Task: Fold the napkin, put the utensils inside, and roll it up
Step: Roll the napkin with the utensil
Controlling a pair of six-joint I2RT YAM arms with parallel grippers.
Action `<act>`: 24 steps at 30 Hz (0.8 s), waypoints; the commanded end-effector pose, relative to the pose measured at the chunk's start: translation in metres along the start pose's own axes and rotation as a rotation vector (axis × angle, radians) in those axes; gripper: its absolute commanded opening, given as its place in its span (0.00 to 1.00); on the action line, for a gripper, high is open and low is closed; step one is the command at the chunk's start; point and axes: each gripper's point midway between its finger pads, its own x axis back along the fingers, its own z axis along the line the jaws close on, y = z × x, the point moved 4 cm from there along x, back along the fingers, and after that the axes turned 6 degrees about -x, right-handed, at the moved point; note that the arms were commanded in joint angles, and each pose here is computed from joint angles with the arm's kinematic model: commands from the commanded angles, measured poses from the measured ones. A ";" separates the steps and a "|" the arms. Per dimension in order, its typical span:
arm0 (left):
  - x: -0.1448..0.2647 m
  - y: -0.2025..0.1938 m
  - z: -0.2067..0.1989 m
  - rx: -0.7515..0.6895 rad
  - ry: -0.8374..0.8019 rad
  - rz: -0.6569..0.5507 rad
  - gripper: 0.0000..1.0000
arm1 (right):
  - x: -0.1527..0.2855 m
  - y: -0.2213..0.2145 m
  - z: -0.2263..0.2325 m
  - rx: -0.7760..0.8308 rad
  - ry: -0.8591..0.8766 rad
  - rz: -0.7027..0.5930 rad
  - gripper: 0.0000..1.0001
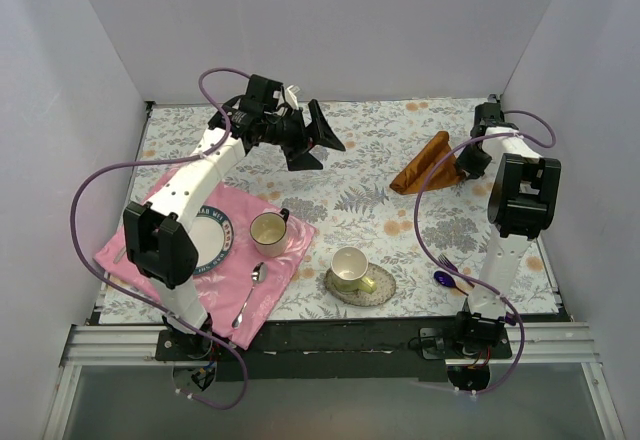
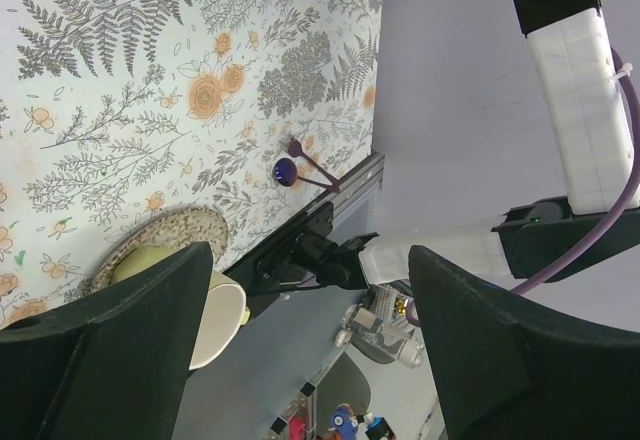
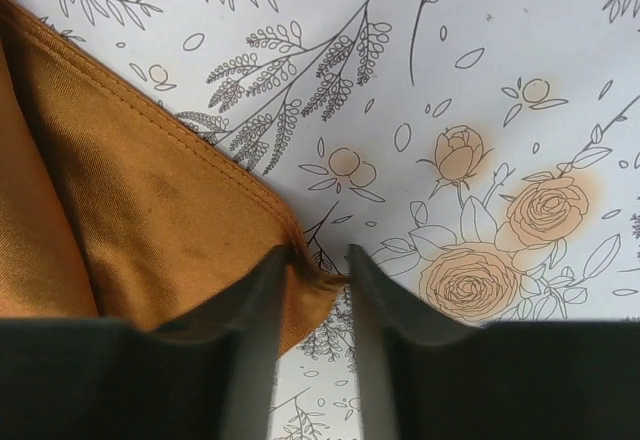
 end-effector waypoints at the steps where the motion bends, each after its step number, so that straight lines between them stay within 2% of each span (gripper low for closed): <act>1: 0.008 0.005 -0.010 -0.030 -0.028 -0.006 0.79 | 0.015 0.018 0.010 -0.016 0.056 -0.046 0.31; 8: 0.007 0.006 -0.009 -0.026 -0.031 -0.008 0.78 | 0.035 0.020 0.023 0.012 0.141 -0.036 0.15; 17: 0.005 0.002 -0.006 -0.004 -0.038 0.002 0.78 | 0.061 0.026 0.048 0.032 0.271 -0.047 0.14; 18: 0.005 0.002 -0.007 -0.006 -0.041 0.001 0.78 | 0.069 0.029 0.057 0.037 0.325 -0.042 0.14; 24: 0.005 0.002 -0.006 -0.002 -0.044 0.001 0.78 | 0.074 0.030 0.078 0.054 0.389 -0.016 0.14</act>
